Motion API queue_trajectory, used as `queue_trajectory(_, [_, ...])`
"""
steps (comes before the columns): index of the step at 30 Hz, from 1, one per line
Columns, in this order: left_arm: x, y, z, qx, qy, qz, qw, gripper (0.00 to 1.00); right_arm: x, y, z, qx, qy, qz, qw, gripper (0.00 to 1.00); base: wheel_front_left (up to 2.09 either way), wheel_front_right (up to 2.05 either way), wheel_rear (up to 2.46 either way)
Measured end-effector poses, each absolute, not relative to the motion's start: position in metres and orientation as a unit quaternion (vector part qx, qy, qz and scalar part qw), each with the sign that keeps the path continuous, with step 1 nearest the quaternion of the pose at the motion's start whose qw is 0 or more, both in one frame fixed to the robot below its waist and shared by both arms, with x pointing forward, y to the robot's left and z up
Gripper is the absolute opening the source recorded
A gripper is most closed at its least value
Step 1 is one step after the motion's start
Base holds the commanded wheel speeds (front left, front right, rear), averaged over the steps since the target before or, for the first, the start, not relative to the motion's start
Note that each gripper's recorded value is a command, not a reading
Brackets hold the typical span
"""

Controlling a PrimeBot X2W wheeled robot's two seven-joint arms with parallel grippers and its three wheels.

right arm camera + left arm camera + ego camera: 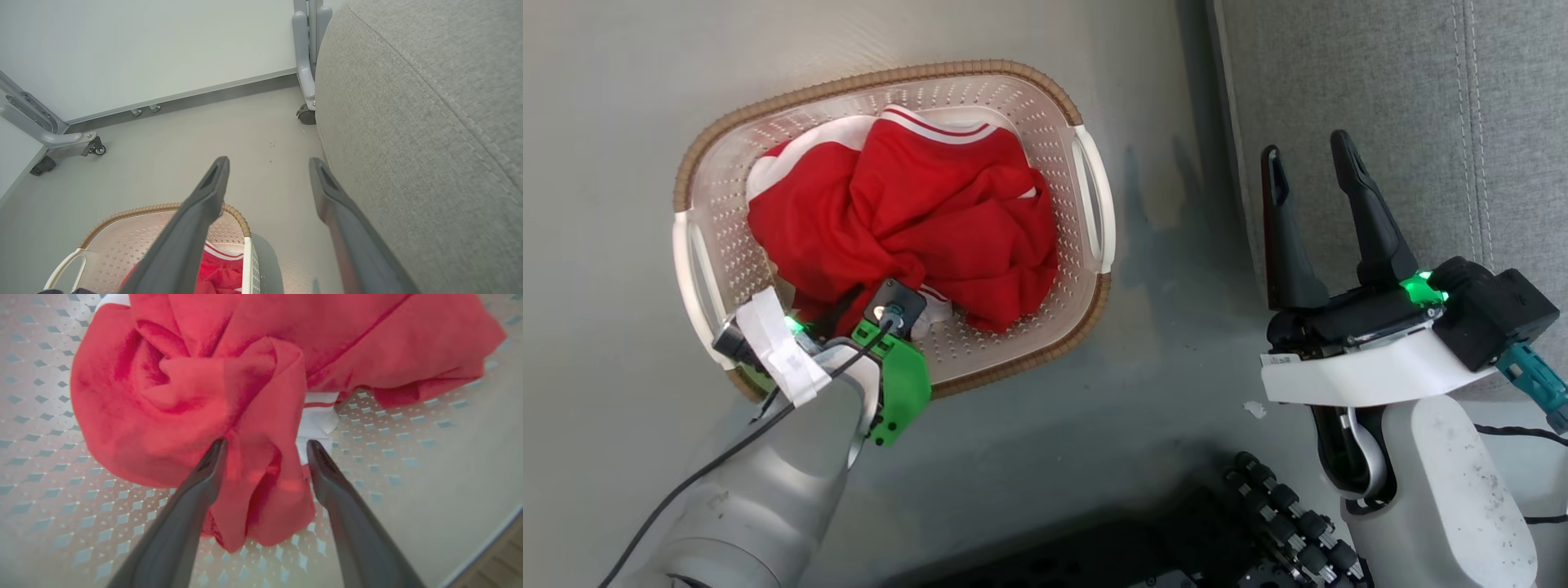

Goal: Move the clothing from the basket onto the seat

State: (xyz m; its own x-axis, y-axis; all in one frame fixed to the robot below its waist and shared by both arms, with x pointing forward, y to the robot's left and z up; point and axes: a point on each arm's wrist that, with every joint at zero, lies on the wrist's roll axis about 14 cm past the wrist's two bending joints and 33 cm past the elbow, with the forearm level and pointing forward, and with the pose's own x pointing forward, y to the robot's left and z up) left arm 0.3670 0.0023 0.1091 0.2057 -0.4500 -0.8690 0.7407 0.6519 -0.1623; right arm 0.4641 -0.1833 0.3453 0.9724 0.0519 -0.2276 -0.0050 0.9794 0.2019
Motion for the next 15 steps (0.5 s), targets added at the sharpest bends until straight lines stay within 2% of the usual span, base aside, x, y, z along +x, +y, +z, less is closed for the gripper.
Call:
queue_trajectory(7, [0.367, 0.015, 0.092, 0.18, 0.522, -0.381, 0.742, 1.0, 0.465, -0.184, 0.337, 0.101, 0.125, 0.014, 0.987, 1.0, 0.0, 0.0, 0.0])
queue_trajectory(12, [0.369, 0.024, 0.083, 0.186, 0.537, -0.366, 0.737, 1.0, 0.465, -0.184, 0.333, 0.101, 0.13, 0.014, 0.986, 1.0, 0.0, 0.0, 0.0])
queue_trajectory(13, [0.368, 0.026, 0.081, 0.188, 0.541, -0.363, 0.735, 0.58, 0.465, -0.184, 0.332, 0.101, 0.13, 0.014, 0.986, 1.0, 0.0, 0.0, 0.0])
queue_trajectory(14, [0.368, 0.028, 0.079, 0.188, 0.544, -0.36, 0.734, 0.35, 0.465, -0.185, 0.332, 0.101, 0.13, 0.013, 0.986, 1.0, 0.0, 0.0, 0.0])
queue_trajectory(15, [0.369, 0.031, 0.078, 0.188, 0.548, -0.357, 0.733, 0.0, 0.465, -0.185, 0.333, 0.1, 0.13, 0.012, 0.986, 1.0, 0.0, 0.0, 0.0])
